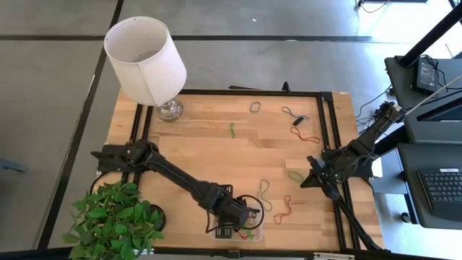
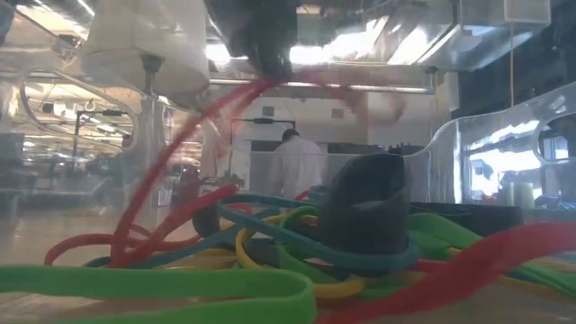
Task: Pick and place rubber bands into bin
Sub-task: Put the red rubber band into the transparent bin, then put the blue rubber band into the transparent bin
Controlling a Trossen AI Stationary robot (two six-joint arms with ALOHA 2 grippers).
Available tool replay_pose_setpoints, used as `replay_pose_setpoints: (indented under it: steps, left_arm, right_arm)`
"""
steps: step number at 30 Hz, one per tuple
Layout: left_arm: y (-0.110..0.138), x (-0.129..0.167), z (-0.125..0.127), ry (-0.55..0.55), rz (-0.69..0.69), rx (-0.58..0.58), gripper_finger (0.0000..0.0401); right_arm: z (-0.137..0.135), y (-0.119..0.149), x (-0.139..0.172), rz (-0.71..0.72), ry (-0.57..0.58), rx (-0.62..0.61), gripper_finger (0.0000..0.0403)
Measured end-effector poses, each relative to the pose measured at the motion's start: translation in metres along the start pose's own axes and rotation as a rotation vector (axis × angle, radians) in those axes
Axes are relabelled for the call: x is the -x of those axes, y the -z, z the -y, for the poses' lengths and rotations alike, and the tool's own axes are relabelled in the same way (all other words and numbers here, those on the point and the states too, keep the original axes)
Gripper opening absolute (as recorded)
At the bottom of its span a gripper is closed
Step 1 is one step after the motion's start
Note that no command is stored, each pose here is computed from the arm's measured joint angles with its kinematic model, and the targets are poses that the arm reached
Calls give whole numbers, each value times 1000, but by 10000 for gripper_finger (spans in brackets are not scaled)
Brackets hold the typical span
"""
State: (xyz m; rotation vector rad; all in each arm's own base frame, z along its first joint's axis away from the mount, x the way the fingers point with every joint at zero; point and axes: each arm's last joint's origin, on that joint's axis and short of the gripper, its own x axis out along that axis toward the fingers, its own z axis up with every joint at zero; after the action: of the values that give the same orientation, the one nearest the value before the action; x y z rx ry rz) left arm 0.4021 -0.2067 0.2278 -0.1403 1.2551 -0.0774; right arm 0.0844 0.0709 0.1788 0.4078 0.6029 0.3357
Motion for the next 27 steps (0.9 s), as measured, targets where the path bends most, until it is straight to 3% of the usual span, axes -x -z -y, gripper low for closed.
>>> replay_pose_setpoints:
  steps: [6,18,23,27]
  left_arm:
    - [2,-7,-4,16,-62,39,23]
    - [1,-6,-9,-4,-70,129,109]
    - [-6,9,-19,-8,-20,86,90]
    - [-11,21,-29,-99,48,-52,35]
  right_arm:
    - [0,0,0,4,-4,-21,0]
    - [0,0,0,3,-3,-20,0]
    - [0,-1,0,6,-4,-18,4]
    - [-1,-2,0,32,9,-19,15]
